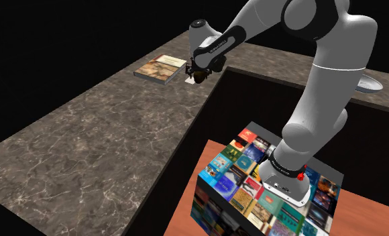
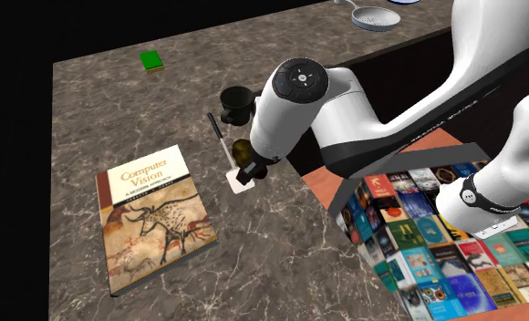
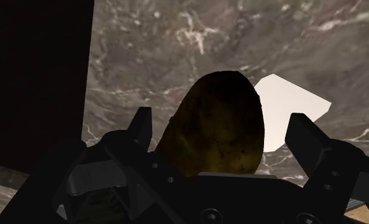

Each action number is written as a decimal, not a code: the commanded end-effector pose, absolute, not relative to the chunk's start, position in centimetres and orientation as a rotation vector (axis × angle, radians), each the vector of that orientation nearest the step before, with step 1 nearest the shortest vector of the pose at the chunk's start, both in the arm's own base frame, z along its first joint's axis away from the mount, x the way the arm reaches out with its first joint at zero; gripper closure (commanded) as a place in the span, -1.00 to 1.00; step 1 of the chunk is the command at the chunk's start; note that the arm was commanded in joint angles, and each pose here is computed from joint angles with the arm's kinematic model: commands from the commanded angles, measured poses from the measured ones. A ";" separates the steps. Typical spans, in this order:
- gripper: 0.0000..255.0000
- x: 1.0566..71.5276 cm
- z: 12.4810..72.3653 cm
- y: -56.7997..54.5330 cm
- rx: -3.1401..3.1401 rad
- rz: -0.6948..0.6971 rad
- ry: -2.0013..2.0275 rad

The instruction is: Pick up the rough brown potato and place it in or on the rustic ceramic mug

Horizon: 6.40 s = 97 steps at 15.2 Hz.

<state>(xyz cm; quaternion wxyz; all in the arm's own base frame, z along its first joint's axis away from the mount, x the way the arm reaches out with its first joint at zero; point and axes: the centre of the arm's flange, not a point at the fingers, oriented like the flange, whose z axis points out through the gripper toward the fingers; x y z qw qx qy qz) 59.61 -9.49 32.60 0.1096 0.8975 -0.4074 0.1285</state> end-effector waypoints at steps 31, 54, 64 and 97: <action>1.00 59.7 37.1 -9.9 2.638 0.379 -1.198; 1.00 59.9 48.2 -11.2 2.638 0.379 -1.198; 1.00 61.2 48.0 -24.3 2.638 0.379 -1.198; -1.00 61.2 45.0 -28.4 2.638 0.379 -1.198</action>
